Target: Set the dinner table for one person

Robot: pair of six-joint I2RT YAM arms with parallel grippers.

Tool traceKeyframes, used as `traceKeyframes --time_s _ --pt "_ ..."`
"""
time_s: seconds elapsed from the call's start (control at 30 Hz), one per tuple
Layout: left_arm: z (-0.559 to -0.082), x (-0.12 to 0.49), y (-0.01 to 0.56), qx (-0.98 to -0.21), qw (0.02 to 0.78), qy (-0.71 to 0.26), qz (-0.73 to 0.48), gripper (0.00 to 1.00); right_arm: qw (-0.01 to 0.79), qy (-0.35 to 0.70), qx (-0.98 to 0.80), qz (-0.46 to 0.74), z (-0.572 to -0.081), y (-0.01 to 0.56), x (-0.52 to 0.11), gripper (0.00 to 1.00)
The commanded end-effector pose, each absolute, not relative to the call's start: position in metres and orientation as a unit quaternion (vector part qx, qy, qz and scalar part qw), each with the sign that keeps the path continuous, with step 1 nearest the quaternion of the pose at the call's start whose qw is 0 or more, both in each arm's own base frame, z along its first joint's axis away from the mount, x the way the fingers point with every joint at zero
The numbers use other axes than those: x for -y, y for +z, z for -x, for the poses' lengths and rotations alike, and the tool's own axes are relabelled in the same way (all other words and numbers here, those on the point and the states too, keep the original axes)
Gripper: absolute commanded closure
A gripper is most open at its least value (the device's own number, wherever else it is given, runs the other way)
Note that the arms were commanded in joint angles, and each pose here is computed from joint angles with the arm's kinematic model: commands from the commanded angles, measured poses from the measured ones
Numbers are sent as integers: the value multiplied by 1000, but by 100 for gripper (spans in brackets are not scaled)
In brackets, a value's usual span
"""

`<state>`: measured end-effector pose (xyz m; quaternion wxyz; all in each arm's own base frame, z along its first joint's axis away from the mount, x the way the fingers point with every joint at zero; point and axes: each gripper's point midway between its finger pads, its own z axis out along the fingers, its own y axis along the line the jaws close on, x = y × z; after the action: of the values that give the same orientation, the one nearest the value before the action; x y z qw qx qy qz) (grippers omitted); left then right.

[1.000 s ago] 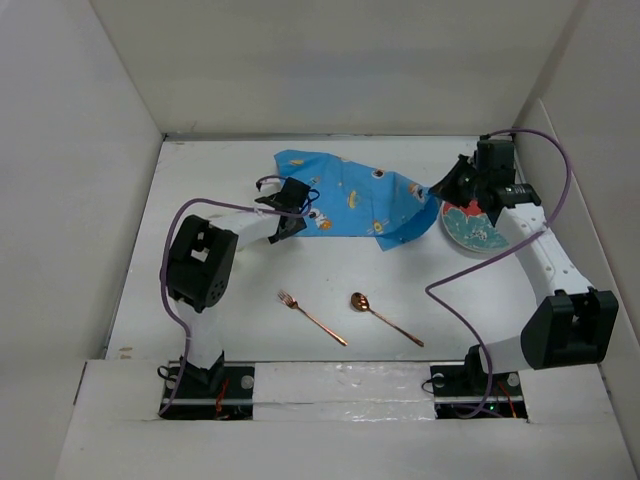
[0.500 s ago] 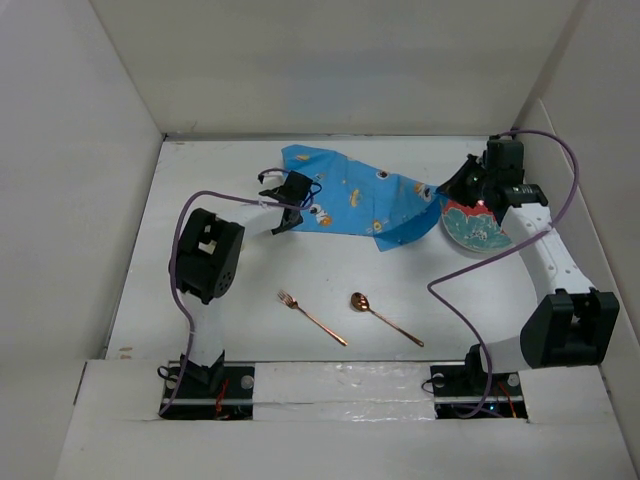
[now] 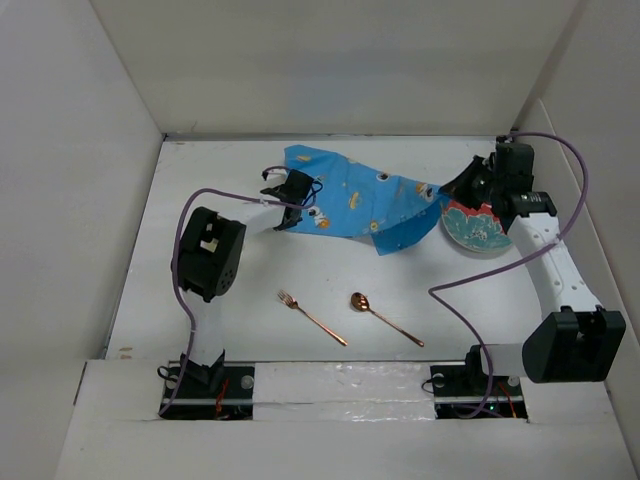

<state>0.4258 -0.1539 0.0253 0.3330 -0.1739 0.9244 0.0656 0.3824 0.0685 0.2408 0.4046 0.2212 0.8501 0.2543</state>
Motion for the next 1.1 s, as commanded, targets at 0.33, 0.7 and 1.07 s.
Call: traceKeyframes --time_s 0.33,0.7,1.07 --pt "-437 169 317 -833 520 -118 148 100 544 281 -767 -193 -378 393 -70 100" --pt "-538 130 399 -779 554 -217 199 100 571 288 -740 -209 -502 437 -69 100" --pt "-524 67 457 -715 602 -278 223 100 617 328 -697 -162 -499 502 -70 100"
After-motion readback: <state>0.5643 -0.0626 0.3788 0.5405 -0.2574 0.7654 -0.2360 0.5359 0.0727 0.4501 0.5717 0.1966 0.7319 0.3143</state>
